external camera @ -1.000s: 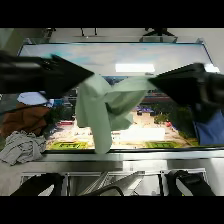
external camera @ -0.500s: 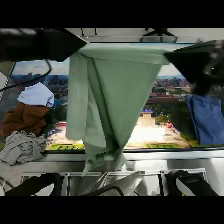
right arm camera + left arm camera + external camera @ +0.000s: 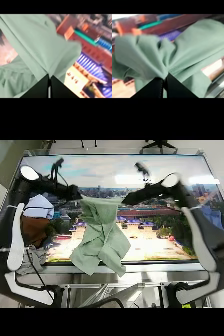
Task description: Fold the shirts.
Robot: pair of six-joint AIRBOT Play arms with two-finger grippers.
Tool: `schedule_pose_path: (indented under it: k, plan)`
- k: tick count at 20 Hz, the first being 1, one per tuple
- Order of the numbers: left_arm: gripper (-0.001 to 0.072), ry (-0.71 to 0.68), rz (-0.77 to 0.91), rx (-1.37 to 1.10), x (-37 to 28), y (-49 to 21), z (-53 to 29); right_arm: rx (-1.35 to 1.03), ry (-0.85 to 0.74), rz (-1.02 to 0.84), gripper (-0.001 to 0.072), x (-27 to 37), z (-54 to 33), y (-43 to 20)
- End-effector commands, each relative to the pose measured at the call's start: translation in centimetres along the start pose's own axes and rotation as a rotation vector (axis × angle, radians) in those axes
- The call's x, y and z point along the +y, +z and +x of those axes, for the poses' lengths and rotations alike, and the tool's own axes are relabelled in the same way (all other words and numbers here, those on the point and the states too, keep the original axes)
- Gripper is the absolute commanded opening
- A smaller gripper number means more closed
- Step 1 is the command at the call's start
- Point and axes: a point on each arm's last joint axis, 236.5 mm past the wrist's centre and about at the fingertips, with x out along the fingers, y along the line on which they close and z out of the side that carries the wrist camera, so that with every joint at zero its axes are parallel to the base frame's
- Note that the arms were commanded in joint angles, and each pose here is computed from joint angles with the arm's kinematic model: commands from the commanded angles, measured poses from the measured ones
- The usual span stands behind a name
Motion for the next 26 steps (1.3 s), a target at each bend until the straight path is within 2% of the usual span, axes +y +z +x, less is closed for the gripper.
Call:
schedule_pose_path:
  k: [1,2,3,8,13,14,15,16,19,22,24,25,26]
  plan:
    - [0.0033,-0.015,-0.097,0.107,6.7,-2.2,2.6,0.086,0.038,0.108,0.0163,-3.0,6.4,-3.2]
    - [0.0366,-0.028,-0.11,0.121,7.3,-2.2,2.3,0.076,0.032,0.122,0.033,-3.3,6.1,-3.0]
    - [0.07,-0.03,-0.115,0.128,7.9,-2.0,1.8,0.064,0.028,0.148,0.0379,-3.6,5.1,-2.5]
    - [0.0702,-0.013,-0.133,0.093,10.2,-1.0,-1.0,0.119,0.082,0.273,0.0365,-2.9,-3.1,-3.9]
    - [0.0701,-0.117,-0.269,0.346,10.0,-9.3,1.5,0.27,0.141,0.432,0.0365,0.0,-4.2,-12.7]
    - [0.061,-0.143,-0.282,0.406,9.2,-11.3,1.9,0.298,0.147,0.47,0.0365,0.7,-4.1,-15.1]
    - [0.0575,-0.166,-0.281,0.454,8.2,-13.2,2.2,0.319,0.148,0.505,0.0365,1.4,-3.9,-17.5]
    - [0.0575,-0.177,-0.281,0.483,7.3,-14.8,2.4,0.335,0.145,0.541,0.0365,2.0,-3.8,-19.8]
    - [0.0575,-0.174,-0.274,0.521,4.6,-19.0,2.5,0.349,0.127,0.53,0.0366,3.8,-3.0,-25.5]
    - [0.0576,-0.095,-0.27,0.528,4.1,-23.1,2.8,0.346,0.159,0.442,0.0367,6.3,-0.8,-28.5]
    - [0.0576,-0.074,-0.268,0.515,3.5,-25.0,3.5,0.363,0.203,0.385,0.0403,8.3,0.9,-29.4]
    - [0.0575,-0.061,-0.265,0.508,3.3,-25.9,3.9,0.379,0.204,0.366,0.0502,8.9,1.8,-29.9]
    - [0.0576,-0.052,-0.259,0.509,3.0,-26.7,4.4,0.39,0.191,0.348,0.0543,9.1,2.6,-30.3]
